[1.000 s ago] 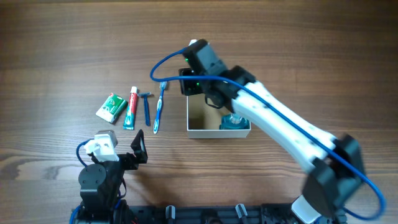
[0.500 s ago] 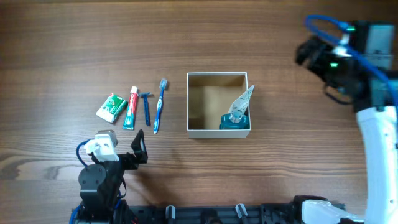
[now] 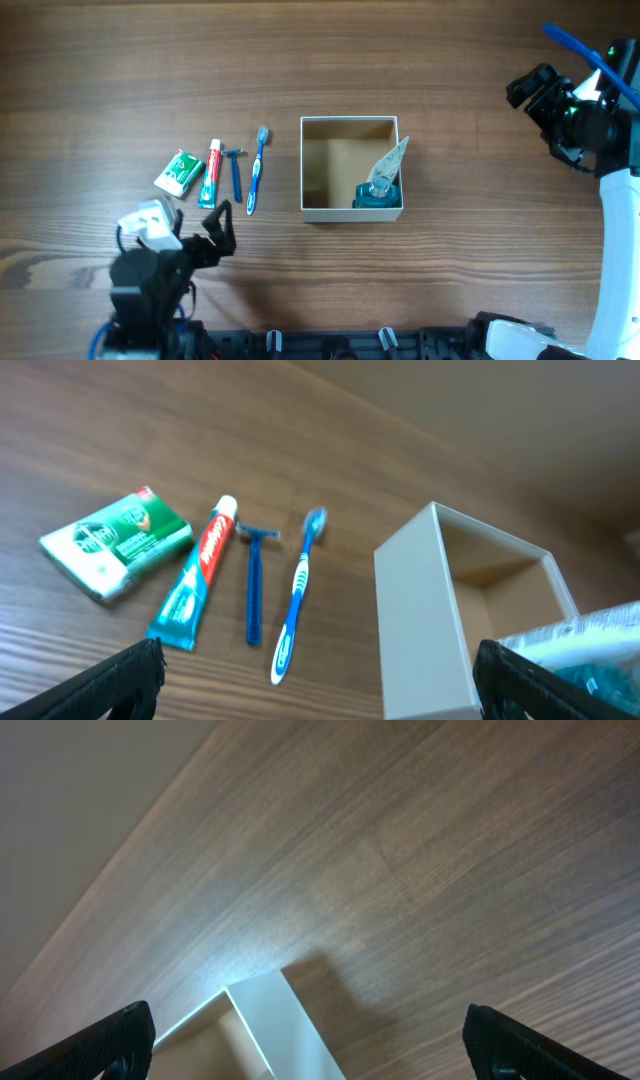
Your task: Pack container
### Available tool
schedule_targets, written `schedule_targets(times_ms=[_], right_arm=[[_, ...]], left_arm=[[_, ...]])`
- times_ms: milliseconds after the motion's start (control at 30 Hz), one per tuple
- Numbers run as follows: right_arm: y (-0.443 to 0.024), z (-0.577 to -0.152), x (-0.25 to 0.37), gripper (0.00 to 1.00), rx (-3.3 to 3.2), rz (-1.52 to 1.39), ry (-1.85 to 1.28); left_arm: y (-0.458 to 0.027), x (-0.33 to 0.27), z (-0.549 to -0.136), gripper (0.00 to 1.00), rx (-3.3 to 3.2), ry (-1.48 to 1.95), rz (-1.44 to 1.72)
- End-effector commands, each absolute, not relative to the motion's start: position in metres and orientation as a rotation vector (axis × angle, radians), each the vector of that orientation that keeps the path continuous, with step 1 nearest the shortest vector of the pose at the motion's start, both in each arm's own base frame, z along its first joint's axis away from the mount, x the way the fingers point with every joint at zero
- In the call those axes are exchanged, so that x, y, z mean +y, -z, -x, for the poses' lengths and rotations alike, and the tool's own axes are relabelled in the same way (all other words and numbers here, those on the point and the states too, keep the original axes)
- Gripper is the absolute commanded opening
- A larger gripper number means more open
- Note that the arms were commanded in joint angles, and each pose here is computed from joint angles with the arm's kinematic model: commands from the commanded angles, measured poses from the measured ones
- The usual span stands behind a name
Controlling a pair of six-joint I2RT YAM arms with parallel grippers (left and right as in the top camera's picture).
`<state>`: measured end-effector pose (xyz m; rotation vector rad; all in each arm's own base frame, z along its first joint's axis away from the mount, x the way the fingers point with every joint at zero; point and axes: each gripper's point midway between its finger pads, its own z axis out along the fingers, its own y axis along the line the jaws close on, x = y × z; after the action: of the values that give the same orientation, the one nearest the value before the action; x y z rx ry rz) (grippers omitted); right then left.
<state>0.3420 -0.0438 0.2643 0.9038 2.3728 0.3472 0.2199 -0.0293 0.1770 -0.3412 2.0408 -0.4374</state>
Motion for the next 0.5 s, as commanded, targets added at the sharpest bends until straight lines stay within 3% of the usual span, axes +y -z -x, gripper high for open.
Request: schedule_targets(times_ms=[0,100,233,467], right_arm=[[-0.265,-0.343,-0.041,1.00,2.372,-0.911,-0.374],[-0.265,-0.343,-0.041,1.00,2.372,-0.911,-0.374],[-0.265,-0.343,-0.041,1.00,2.372,-0.911,-0.374],[-0.265,-0.343,-0.041,1.00,2.372,-0.911,-0.374]], left_arm=[[-0.225,-0.008,-0.245,1.00,2.115,0.242,0.330],[-0.235,0.017,-0.279,1.00,2.239,0.008,0.303],[-0.207,0.043,-0.308,1.00,2.379,-0.140,0.403],[-0.148,0.054,-0.303,1.00,2.641,-0.293,0.274]])
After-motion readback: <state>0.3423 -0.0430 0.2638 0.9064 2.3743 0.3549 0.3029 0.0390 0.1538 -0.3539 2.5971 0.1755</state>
